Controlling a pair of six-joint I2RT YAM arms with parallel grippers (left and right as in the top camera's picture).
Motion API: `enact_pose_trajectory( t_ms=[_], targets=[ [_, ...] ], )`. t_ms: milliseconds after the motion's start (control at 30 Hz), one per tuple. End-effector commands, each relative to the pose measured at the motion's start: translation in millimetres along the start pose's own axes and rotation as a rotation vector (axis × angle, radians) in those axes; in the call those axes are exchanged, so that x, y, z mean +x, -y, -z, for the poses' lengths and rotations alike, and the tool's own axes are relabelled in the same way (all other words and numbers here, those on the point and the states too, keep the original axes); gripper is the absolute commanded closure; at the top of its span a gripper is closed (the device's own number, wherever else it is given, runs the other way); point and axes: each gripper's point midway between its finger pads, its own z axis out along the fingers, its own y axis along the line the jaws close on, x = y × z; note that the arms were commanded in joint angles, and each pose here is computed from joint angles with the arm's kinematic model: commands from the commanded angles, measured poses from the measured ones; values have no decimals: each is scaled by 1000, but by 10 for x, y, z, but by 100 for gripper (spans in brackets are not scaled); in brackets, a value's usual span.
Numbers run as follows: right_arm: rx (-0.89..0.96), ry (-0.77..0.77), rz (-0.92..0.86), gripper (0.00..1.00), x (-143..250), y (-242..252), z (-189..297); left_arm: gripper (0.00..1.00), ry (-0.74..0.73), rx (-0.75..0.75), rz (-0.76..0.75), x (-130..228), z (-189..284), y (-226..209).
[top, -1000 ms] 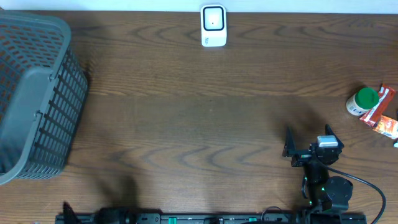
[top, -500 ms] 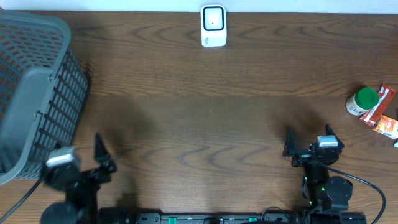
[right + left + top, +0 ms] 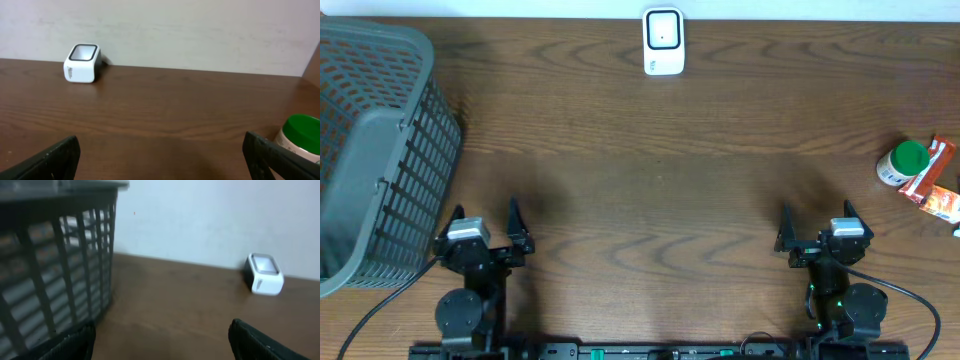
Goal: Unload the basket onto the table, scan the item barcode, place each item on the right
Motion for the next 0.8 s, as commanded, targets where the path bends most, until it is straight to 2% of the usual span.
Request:
enact_pose_trajectory(
  t_ms=[0,200,333,767],
  targets=[
    [-2,1,-12,1,1,-8,3,14,-19,13,5,180,-51,12],
    [-1,1,-12,1,1,-8,3,14,-8,35,5,425,-152,44],
    [-1,1,-12,1,1,-8,3,14,-87,34,-2,613,-141,42],
    [-1,1,-12,1,1,-8,3,14,-88,28,-21,617,-141,30]
  ],
)
